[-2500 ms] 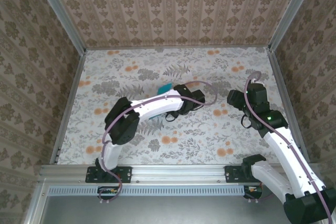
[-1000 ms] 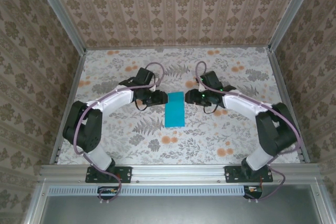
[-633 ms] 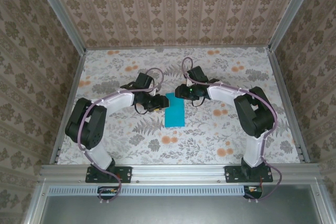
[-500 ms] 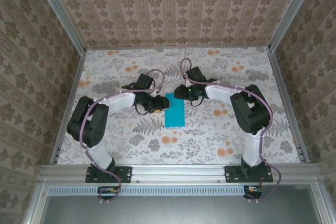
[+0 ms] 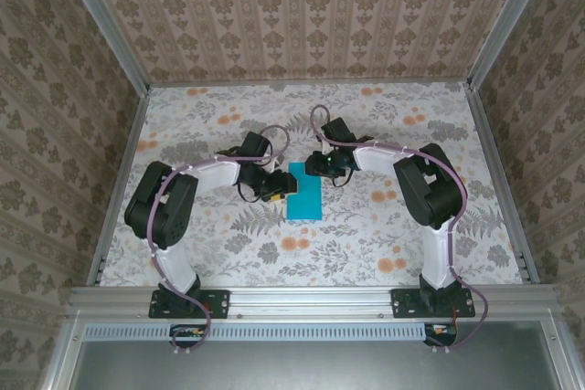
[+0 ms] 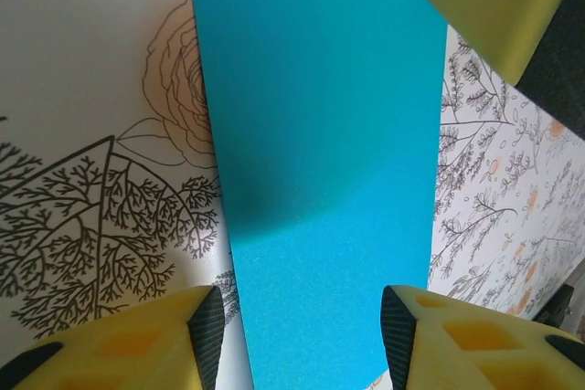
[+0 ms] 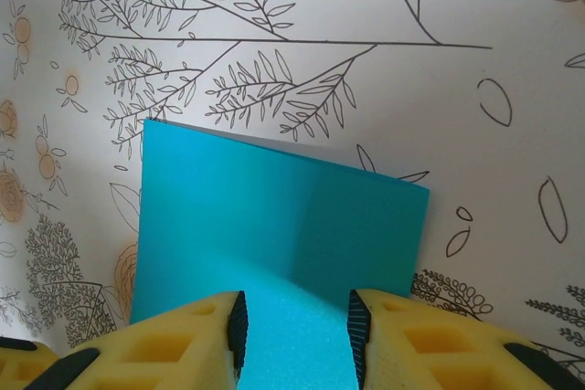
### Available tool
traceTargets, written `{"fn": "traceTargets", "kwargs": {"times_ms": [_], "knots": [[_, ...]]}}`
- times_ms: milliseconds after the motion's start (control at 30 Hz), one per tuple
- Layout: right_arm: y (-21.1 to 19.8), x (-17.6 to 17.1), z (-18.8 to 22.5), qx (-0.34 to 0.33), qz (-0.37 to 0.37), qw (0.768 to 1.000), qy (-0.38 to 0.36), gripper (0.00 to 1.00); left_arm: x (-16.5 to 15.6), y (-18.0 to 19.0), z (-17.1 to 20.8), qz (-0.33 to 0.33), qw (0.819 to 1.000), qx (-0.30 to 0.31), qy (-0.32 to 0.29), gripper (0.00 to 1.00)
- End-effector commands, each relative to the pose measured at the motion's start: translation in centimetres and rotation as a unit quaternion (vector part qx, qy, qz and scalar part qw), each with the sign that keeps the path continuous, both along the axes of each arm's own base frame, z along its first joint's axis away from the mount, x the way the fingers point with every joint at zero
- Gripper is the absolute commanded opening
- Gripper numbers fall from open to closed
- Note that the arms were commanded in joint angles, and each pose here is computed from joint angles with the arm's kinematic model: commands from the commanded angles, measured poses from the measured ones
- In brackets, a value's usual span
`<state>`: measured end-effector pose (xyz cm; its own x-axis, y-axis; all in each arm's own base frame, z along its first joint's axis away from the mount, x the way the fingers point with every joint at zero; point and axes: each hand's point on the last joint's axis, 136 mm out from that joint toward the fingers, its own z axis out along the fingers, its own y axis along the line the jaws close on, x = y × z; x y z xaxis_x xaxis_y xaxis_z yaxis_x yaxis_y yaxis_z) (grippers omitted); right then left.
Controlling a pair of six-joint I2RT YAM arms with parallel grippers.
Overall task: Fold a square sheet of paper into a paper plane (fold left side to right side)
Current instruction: Third fold the triangle at the center of the table.
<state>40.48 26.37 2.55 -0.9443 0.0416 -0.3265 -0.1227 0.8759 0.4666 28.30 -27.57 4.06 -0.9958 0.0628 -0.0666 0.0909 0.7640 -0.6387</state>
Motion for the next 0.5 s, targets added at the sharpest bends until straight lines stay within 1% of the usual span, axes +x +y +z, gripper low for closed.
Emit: {"fn": "traceTargets", "kwargs": {"times_ms": [0,300,367,467], "knots": [[-0.69,-0.78,-1.89,-0.027,0.008,0.999,0.023,0.38,-0.70,-0.36,-0.68,-0.004,1.000,-0.001,0.020,0.52],[-0.63,-0.76,-1.79,-0.026,0.008,0.999,0.022,0.37,-1.00,-0.58,-1.34,-0.008,1.000,0.004,0.029,0.52],[-0.61,-0.76,-1.82,-0.026,0.009,0.999,0.022,0.37,-1.00,-0.70,-1.34,-0.008,1.000,0.001,0.029,0.50],[-0.62,-0.79,-1.86,-0.025,0.008,0.999,0.022,0.38,-0.96,-0.92,-1.20,-0.004,1.000,-0.008,0.029,0.45]]}}
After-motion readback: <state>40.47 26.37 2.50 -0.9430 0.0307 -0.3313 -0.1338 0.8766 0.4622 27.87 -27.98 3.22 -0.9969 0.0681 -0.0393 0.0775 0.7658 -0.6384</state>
